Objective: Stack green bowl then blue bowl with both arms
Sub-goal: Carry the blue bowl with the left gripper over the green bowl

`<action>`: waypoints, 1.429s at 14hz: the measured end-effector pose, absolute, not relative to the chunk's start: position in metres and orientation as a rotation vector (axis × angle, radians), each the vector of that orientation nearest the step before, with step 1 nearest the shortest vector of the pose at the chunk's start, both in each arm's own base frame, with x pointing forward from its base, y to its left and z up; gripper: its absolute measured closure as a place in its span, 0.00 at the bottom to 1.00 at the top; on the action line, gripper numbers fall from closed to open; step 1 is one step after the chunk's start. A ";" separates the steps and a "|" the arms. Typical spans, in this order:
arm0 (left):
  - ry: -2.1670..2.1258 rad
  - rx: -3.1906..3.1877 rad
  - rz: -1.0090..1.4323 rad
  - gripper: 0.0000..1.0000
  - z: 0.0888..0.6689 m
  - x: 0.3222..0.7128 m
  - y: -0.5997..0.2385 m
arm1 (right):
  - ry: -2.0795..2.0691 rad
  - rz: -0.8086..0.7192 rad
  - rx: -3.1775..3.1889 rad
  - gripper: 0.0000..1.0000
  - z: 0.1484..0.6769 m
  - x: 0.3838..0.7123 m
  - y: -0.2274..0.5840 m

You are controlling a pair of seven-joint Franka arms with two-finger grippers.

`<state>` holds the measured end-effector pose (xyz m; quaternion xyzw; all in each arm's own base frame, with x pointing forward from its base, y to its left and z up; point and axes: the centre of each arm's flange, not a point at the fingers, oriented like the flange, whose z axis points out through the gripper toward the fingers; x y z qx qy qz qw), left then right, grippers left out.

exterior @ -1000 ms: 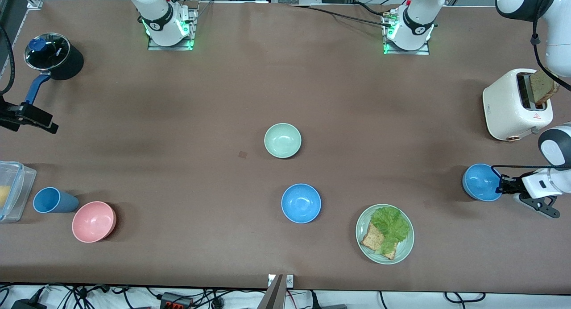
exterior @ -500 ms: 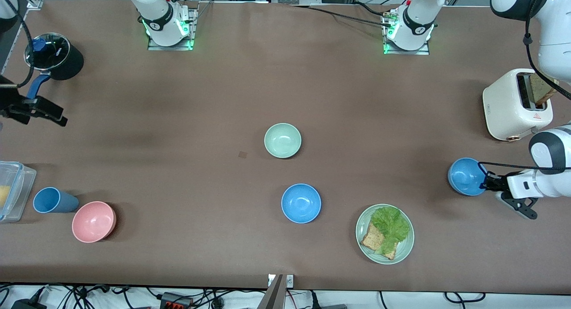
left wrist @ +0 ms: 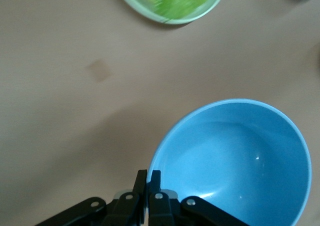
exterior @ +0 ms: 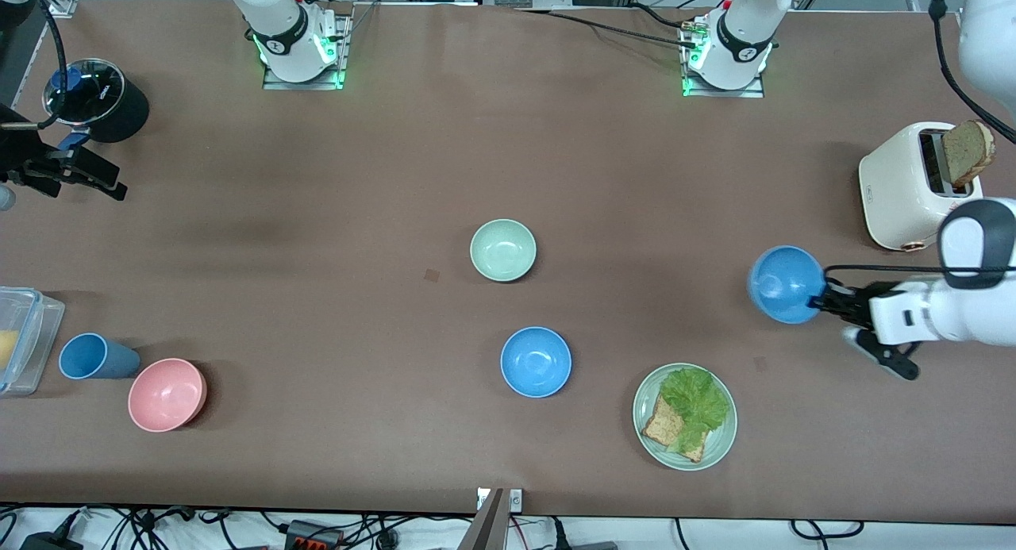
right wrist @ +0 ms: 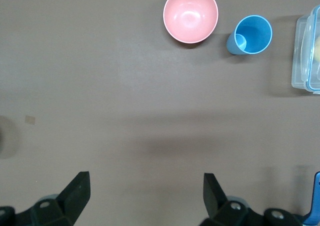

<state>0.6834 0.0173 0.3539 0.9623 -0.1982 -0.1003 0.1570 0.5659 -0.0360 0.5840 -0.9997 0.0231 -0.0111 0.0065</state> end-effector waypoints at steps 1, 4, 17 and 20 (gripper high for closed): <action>-0.485 2.769 -0.305 0.96 0.366 0.676 -0.019 | 0.072 -0.035 -3.127 0.00 0.584 0.566 -0.036; -0.254 2.829 -0.283 0.96 0.380 0.637 -0.133 | 0.071 -0.036 -3.128 0.00 0.584 0.566 -0.036; 0.446 2.817 -0.126 0.96 0.313 0.482 -0.404 | 0.072 -0.038 -3.135 0.00 0.587 0.564 -0.037; 0.460 2.887 -0.061 0.96 0.284 0.474 -0.420 | 0.069 -0.038 -3.135 0.00 0.587 0.564 -0.036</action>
